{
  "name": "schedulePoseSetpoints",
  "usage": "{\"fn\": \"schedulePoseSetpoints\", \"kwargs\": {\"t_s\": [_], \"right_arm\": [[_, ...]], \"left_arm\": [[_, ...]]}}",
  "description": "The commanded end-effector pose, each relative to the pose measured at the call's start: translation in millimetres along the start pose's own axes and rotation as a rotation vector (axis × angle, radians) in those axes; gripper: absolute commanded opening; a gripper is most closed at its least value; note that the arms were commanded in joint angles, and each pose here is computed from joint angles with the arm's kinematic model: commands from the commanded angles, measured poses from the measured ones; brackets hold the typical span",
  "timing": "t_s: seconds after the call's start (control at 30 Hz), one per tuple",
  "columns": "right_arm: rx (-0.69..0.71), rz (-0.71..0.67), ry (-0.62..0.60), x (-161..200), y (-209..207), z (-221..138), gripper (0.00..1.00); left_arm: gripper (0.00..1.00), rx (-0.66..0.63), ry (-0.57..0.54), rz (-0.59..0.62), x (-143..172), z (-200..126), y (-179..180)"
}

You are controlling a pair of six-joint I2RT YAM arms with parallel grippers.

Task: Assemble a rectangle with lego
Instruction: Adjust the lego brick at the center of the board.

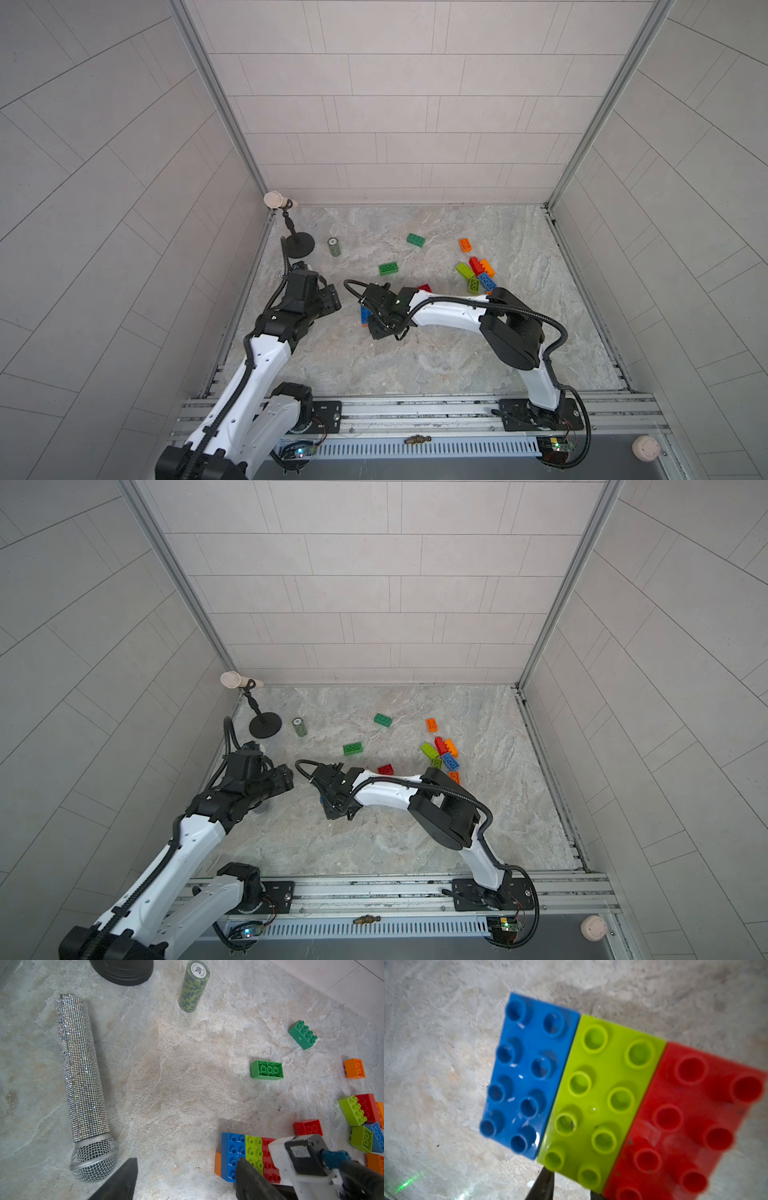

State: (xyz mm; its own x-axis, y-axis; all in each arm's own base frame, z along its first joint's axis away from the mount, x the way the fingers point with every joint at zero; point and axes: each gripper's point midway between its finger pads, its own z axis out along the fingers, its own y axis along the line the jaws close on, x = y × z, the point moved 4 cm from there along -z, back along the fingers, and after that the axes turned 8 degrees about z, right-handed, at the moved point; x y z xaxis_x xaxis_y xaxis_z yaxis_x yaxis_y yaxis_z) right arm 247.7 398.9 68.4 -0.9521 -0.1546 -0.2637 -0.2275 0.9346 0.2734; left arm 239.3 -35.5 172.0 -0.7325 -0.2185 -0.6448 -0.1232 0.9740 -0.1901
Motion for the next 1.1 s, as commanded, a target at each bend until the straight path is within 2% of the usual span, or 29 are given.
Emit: {"fn": "schedulePoseSetpoints", "kwargs": {"t_s": [0.0,0.4,0.8,1.07], "right_arm": [[0.043,0.002,-0.016,-12.2,-7.3,9.7,0.31],[0.035,0.018,-0.026,-44.0,-3.9,33.8,0.29],[-0.017,0.098,-0.076,-78.5,24.1,66.0,0.28],[0.024,0.118,-0.075,-94.9,11.8,78.2,0.27]], "left_arm": [[0.79,-0.013,-0.019,0.013,-6.9,-5.8,1.5],[0.79,-0.025,-0.022,0.030,-10.1,-9.6,2.9],[0.79,-0.032,-0.027,0.047,-14.2,-15.3,3.1],[0.79,-0.030,-0.030,0.051,-16.5,-17.5,2.6]]}}
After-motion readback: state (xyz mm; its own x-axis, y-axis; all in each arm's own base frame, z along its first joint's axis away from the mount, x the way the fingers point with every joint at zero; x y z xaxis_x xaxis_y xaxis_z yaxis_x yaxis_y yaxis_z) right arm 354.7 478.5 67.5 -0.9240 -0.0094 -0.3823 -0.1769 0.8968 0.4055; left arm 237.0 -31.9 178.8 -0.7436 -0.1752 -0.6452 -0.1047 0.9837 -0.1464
